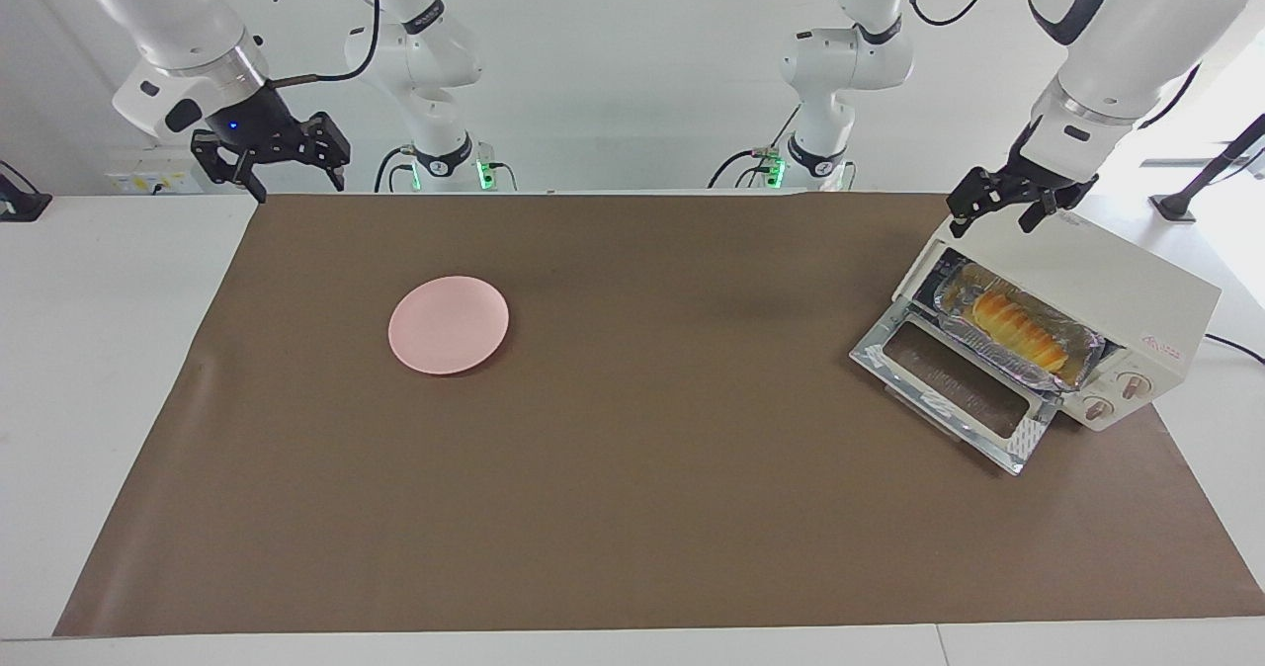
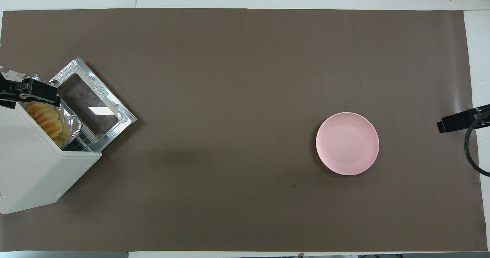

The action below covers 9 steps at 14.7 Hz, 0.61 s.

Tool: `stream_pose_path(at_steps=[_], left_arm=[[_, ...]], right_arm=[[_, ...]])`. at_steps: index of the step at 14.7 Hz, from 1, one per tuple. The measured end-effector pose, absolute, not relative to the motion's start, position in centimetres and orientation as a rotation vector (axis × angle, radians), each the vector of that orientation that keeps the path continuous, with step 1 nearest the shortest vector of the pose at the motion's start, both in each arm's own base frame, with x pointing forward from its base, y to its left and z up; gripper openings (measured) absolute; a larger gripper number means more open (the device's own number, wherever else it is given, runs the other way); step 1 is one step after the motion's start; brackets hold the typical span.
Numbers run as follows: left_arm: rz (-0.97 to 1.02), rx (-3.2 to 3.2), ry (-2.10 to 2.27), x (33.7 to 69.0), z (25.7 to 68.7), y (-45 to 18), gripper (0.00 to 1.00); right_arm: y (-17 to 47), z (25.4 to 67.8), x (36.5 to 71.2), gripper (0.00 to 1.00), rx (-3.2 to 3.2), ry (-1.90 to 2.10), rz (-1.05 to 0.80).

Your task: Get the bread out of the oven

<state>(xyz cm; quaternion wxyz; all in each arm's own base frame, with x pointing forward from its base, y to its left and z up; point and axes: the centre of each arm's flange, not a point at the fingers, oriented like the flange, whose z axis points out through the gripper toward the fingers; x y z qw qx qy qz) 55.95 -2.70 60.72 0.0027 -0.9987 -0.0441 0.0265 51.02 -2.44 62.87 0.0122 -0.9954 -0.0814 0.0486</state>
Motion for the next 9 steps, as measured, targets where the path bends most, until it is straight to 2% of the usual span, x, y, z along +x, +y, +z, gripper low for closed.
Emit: stream_pose_path(at_steps=[2, 6, 9], left_arm=[[0.109, -3.07, -0.286, 57.6, 58.2, -2.3, 1.0], [0.118, -2.903, -0.756, 62.4, 50.3, -1.9, 1.0], [0.05, -2.808, -1.061, 63.6, 46.9, 0.4, 1.0]], right_arm=[[-2.4, 62.9, 51.0, 1.0, -3.103, -0.254, 0.152], [-2.4, 62.9, 51.0, 1.0, -3.103, -0.254, 0.152], [-2.4, 62.9, 51.0, 1.0, -3.103, -0.254, 0.152]])
